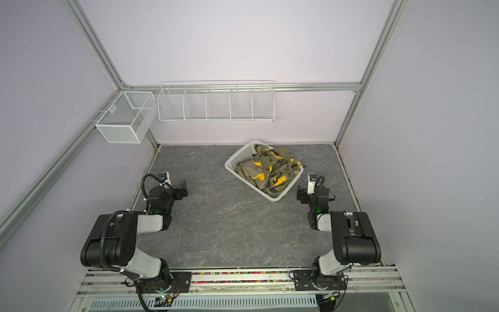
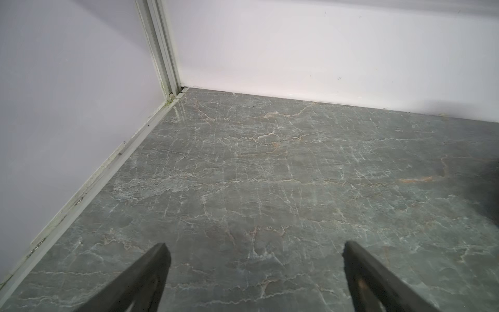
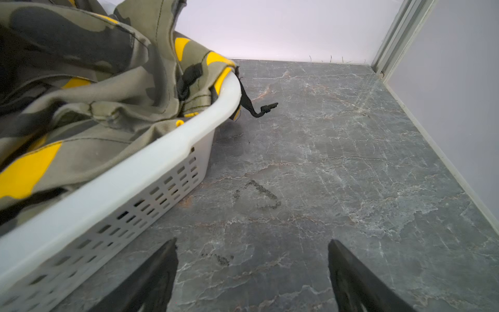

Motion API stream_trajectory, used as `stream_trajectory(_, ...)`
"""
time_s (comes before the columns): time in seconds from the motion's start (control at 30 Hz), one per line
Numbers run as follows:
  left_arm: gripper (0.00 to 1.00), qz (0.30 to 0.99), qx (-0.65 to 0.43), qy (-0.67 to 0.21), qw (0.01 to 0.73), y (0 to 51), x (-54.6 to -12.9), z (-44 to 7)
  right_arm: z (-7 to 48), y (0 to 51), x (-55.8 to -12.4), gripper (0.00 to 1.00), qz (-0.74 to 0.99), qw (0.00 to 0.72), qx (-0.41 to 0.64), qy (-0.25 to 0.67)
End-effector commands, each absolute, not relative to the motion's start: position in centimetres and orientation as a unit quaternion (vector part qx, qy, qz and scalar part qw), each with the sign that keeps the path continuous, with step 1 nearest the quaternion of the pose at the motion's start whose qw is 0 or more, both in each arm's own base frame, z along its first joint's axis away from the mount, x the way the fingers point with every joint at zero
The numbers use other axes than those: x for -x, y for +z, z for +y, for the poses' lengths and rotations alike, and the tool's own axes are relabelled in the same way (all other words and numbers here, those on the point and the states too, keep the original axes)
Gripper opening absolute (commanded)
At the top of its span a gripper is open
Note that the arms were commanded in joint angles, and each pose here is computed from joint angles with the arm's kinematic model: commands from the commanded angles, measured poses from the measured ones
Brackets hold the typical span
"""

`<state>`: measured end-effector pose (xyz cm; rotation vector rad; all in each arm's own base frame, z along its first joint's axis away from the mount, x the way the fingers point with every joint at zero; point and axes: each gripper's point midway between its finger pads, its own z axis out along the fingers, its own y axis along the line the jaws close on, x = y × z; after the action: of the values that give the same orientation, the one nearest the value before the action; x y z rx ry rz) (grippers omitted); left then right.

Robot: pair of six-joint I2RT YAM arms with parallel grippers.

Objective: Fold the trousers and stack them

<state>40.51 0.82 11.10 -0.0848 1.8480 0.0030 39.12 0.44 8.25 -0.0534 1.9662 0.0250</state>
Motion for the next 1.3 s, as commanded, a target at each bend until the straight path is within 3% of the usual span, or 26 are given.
stream_trajectory(0.0,1.0,0.792,0.039,0.004,0.609,11.5,-40.6,1.0,0.3,9.3,-39.5,0.88,0.821,0.57,0.026,0.006)
stream_trajectory(0.53,0.99,0.791,0.031,0.0,0.61,11.6,-40.6,0.8,0.1,9.3,-39.5,0.88,0.82,0.572,0.023,0.01)
stream_trajectory(0.73,1.0,0.793,0.025,0.01,0.609,14.3,-40.1,0.4,0.2,11.0,-39.1,0.88,0.819,0.573,0.025,0.012)
stream_trajectory(1.03,0.99,0.824,-0.003,-0.058,0.564,21.3,-40.3,-6.5,2.8,17.5,-36.9,0.88,0.818,0.568,0.037,0.089)
stream_trajectory(1.27,0.99,0.852,-0.082,-0.121,0.503,23.7,-41.5,-15.8,6.4,18.3,-33.8,0.88,0.866,0.47,0.033,0.167)
